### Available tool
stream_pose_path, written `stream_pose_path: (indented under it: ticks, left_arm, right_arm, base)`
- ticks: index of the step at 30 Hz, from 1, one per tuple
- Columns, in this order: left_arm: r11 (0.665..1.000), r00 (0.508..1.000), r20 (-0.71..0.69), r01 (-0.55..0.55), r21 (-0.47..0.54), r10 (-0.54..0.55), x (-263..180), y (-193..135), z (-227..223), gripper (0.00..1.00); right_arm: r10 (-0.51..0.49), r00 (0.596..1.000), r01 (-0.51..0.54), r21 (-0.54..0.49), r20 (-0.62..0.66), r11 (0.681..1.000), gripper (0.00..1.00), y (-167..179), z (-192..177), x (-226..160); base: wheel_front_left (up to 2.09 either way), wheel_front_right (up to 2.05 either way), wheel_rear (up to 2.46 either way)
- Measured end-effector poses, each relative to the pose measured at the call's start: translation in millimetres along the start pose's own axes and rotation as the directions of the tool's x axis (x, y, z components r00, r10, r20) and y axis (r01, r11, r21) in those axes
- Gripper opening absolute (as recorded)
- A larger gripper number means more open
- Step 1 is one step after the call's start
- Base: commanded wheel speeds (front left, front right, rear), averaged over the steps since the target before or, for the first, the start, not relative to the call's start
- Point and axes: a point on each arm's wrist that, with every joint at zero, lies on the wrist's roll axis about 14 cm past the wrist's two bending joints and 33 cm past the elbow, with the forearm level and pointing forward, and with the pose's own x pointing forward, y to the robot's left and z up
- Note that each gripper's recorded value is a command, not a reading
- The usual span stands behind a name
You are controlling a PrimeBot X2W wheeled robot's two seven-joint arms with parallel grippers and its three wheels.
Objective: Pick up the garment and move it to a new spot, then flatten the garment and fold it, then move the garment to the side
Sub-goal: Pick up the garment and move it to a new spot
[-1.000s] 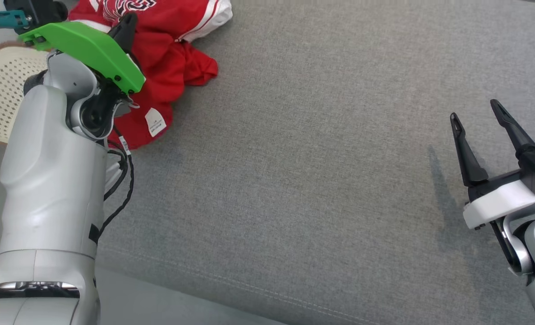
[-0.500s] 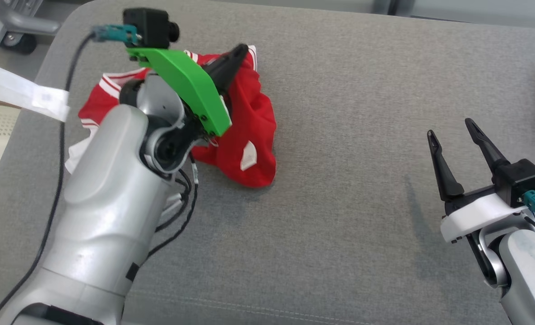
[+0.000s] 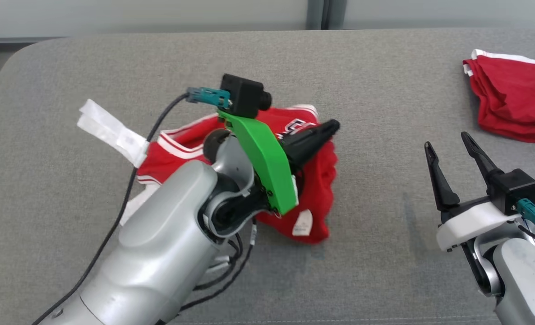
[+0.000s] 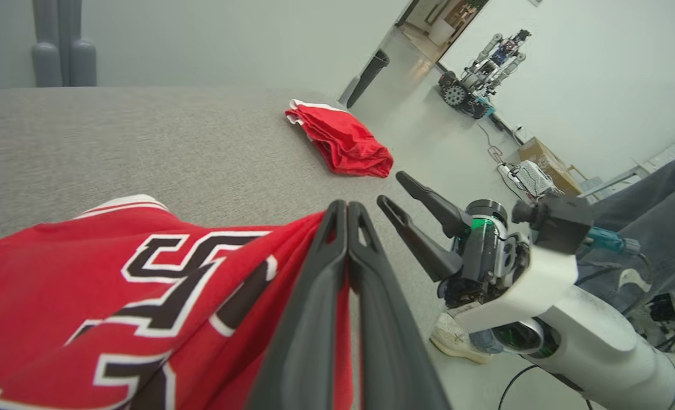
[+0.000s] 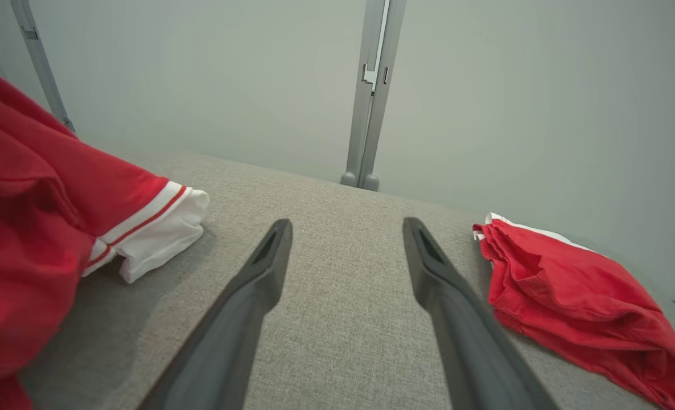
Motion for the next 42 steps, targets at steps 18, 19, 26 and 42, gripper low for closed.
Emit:
stream_pose_path:
  ticks: [18,19,26,42]
  left_arm:
    - [0.948,0.95,-0.068,-0.296,0.12,0.306,-51,68,-31,0.0]
    - [0.948,0.95,-0.068,-0.296,0.12,0.306,-51,68,-31,0.0]
    - [0.838,0.845,-0.021,-0.526,0.141,0.534,-104,130,-24,0.0]
    - [0.81,0.823,0.0,-0.56,0.172,0.568,-111,141,-36,1.0]
  right_arm:
    - [-0.021,0.999,0.021,0.004,-0.04,1.0,1.0,-5,-12,-16]
    - [-0.021,0.999,0.021,0.004,-0.04,1.0,1.0,-5,-12,-16]
    - [0.085,0.993,-0.084,0.017,-0.082,0.996,1.0,24,-25,-10]
    - [0.254,0.967,-0.251,0.086,-0.029,0.964,1.0,78,-11,21]
  base:
    - [0.0,0.0,0.0]
    - [0.0,0.0,0.0]
    - [0.0,0.0,0.0]
    - [0.0,0.0,0.0]
